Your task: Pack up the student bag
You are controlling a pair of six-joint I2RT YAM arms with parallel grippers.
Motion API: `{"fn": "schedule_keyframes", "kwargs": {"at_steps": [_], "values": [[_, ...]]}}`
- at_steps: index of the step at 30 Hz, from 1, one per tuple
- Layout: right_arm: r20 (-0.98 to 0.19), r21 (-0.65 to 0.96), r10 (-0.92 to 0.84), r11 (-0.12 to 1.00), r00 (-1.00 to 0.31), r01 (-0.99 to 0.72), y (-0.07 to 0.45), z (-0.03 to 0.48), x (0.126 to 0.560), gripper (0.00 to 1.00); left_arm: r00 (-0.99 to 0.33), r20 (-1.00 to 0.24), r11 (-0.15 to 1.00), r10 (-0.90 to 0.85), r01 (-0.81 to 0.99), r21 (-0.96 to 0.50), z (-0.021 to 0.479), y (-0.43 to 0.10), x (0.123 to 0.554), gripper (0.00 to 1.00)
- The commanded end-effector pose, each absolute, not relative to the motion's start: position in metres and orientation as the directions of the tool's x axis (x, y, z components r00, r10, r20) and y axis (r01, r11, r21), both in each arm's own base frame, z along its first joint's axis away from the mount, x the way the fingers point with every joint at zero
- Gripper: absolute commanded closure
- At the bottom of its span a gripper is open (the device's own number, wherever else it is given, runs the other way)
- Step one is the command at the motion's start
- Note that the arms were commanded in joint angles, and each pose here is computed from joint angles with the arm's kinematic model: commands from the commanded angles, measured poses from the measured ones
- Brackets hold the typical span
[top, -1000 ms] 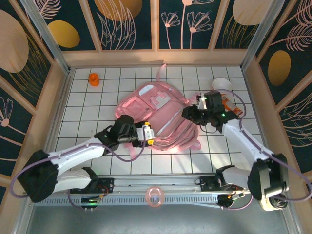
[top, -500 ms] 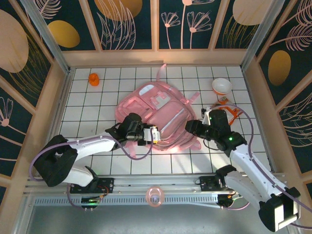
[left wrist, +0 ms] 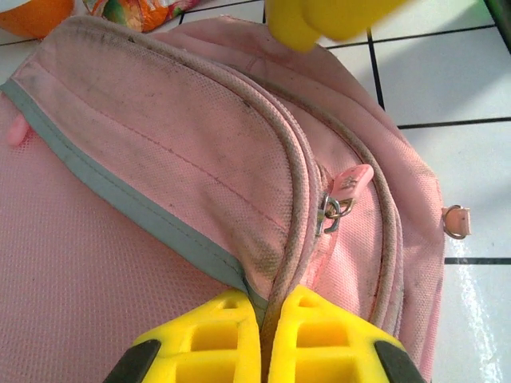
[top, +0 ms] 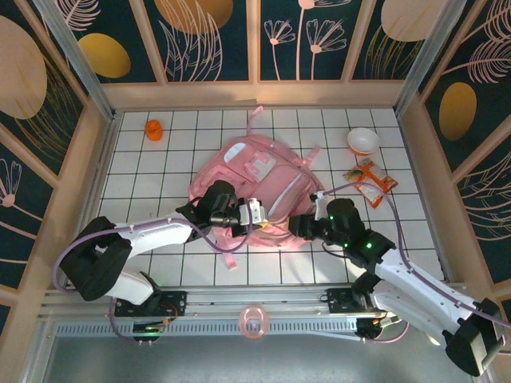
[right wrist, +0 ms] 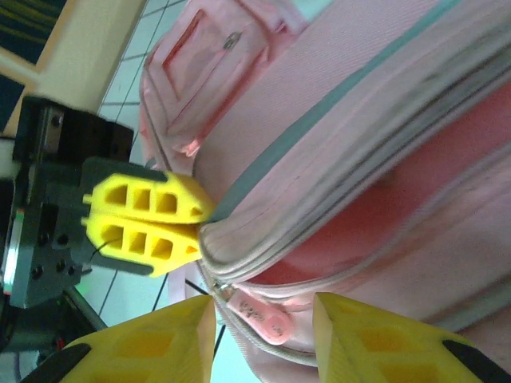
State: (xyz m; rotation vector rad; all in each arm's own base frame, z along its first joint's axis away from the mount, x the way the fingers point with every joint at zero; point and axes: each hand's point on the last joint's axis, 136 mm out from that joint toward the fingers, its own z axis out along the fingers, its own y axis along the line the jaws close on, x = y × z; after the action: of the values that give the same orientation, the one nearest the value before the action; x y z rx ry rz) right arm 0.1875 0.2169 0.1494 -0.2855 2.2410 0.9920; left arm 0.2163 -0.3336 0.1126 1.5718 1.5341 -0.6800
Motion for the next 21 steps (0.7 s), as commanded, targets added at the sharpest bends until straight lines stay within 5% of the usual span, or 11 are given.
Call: {"fn": "schedule_keyframes", "kwargs": {"at_steps": [1,21], "values": [[-0.719,0.483,0.009,0.726,-0.695,-0.49,0.222,0.151,0.192,0.62,0.083,-0.876,0.05,0.475,0.991,0.121,0.132,-0.348,0.213,1.0],[-0.745,0.115,-0.181,0.913,-0.642,-0.391,0.22,0.125,0.218,0.61,0.031,-0.896,0.029,0.443,0.998,0.049,0.145,-0.358,0.212,1.0]]}}
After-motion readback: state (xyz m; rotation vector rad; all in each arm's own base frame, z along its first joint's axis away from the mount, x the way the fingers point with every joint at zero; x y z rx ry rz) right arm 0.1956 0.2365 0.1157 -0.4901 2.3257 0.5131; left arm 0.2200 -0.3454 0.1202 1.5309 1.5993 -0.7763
